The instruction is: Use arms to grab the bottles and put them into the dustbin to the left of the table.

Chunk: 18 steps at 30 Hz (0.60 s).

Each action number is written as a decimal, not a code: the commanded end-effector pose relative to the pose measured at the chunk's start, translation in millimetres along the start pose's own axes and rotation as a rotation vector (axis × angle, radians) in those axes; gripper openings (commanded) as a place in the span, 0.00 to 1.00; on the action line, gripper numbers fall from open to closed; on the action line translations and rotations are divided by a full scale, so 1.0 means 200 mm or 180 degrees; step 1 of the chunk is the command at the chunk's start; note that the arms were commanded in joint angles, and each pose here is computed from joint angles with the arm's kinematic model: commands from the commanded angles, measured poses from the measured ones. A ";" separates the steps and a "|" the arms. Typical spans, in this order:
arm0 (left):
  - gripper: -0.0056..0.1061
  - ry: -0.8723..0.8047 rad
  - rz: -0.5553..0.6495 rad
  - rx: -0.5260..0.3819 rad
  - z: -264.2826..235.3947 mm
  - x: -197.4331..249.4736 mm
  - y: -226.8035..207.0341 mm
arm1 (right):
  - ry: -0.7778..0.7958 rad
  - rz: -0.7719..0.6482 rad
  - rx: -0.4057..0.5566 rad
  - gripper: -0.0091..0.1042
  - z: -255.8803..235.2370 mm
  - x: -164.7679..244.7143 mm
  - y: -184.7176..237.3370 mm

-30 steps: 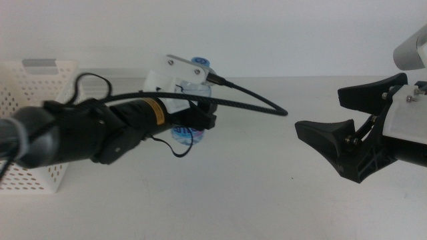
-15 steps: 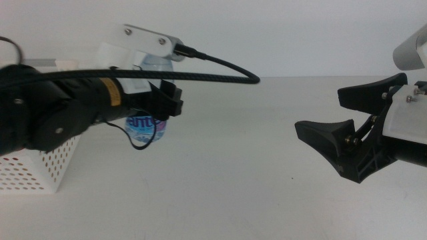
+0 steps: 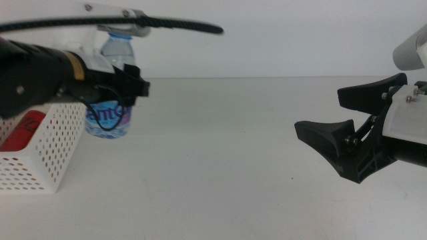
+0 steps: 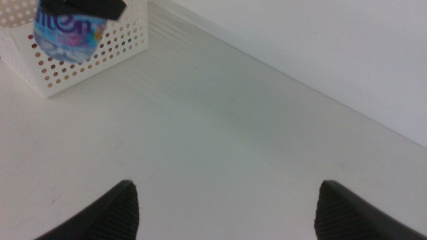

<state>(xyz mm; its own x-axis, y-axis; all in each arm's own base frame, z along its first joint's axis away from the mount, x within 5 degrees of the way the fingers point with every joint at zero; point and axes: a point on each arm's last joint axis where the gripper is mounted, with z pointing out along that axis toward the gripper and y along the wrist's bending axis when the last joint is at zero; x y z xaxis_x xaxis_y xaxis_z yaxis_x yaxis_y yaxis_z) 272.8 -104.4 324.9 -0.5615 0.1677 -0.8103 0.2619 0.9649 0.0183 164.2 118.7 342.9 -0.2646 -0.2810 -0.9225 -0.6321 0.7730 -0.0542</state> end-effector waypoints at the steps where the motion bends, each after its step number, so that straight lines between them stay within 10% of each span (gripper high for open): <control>1: 0.10 -0.0450 -0.0099 -0.0032 -0.13 -0.15 0.04 | -0.0310 -0.0041 0.0048 0.74 -0.04 -0.07 0.00; 18: 0.09 0.0017 -0.0401 -0.0493 -0.18 -0.33 0.52 | -0.0310 -0.0041 0.0048 0.74 -0.04 -0.07 0.00</control>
<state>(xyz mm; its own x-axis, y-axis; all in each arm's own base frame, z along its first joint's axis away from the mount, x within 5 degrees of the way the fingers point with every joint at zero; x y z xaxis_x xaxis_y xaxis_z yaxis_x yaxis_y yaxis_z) 310.0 -16.0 370.4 -0.6973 0.0586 -0.7144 0.0805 0.9968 0.0032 164.2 118.7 342.9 -0.2646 -0.2810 -0.9225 -0.6321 0.7730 -0.0542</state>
